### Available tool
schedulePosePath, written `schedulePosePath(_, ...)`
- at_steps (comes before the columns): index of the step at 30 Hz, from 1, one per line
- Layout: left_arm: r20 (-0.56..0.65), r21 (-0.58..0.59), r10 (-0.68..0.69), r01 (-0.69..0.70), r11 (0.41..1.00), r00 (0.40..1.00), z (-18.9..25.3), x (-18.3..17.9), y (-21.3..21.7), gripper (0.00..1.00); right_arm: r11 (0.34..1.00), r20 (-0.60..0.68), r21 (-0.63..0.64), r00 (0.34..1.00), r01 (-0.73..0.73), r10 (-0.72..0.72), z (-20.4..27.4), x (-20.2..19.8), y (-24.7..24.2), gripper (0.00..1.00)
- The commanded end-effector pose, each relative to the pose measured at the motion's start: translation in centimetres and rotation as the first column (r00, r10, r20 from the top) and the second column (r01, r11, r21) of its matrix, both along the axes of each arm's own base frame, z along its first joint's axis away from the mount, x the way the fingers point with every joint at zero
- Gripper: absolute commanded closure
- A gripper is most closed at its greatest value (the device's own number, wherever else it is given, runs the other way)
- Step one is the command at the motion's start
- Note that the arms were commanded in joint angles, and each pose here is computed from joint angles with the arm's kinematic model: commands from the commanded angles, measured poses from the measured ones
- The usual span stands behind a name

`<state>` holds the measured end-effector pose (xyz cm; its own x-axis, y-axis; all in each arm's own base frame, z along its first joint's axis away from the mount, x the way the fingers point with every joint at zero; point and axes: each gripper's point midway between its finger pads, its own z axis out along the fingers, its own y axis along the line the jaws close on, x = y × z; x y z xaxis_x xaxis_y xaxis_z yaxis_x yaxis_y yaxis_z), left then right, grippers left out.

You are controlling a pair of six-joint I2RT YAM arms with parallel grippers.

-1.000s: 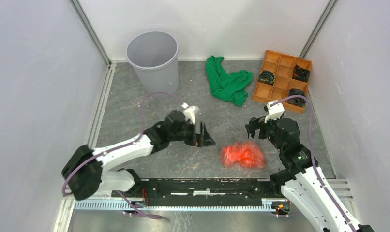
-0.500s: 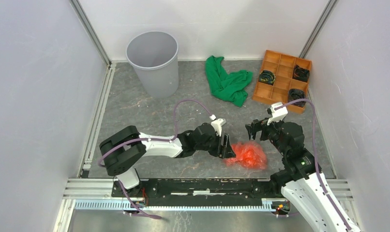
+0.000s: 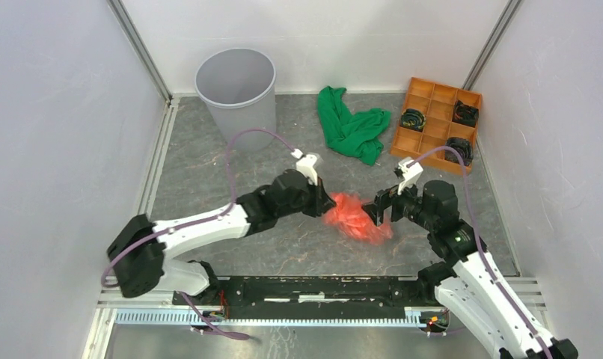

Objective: Put the trash bags into the trash bin

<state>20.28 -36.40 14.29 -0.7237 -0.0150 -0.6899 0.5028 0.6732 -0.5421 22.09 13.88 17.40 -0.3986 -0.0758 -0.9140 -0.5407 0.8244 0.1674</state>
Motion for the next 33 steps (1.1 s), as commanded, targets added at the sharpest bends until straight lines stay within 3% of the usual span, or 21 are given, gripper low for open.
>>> schedulePosePath(1,0.127,0.011,0.089,-0.091,0.996,0.988,4.8,2.2,4.4,0.87,0.949,-0.048,0.166,0.959,-0.267,0.278,0.1,-2.5,4.7,0.02)
schedulePosePath(5,0.133,-0.057,0.098,-0.091,0.994,0.986,7.5,1.8,6.4,0.91,0.915,-0.096,0.240,0.930,-0.324,0.354,-1.0,-3.5,6.6,0.02)
schedulePosePath(10,0.139,-0.115,0.061,-0.045,0.992,0.988,10.2,0.5,6.9,0.93,0.926,-0.128,0.245,0.937,-0.288,0.326,-3.5,-2.8,7.2,0.02)
schedulePosePath(15,0.127,-0.157,0.044,-0.024,0.987,0.991,11.3,-0.4,7.0,0.94,0.896,0.005,0.330,0.950,-0.296,0.312,-0.8,-1.6,8.6,0.02)
schedulePosePath(22,0.132,-0.196,-0.032,0.058,0.979,0.991,12.2,-1.5,6.1,0.98,0.927,0.121,0.218,0.951,-0.304,0.283,1.3,0.4,9.5,0.03)
schedulePosePath(27,0.120,-0.173,-0.009,0.030,0.984,0.993,12.1,-1.2,6.5,0.98,0.854,0.134,0.261,0.893,-0.451,0.430,2.4,-0.9,12.3,0.20)
schedulePosePath(33,0.104,-0.169,-0.034,0.051,0.984,0.994,11.8,-1.7,6.3,0.98,0.840,0.202,0.284,0.885,-0.463,0.420,3.6,-0.7,13.0,0.28)
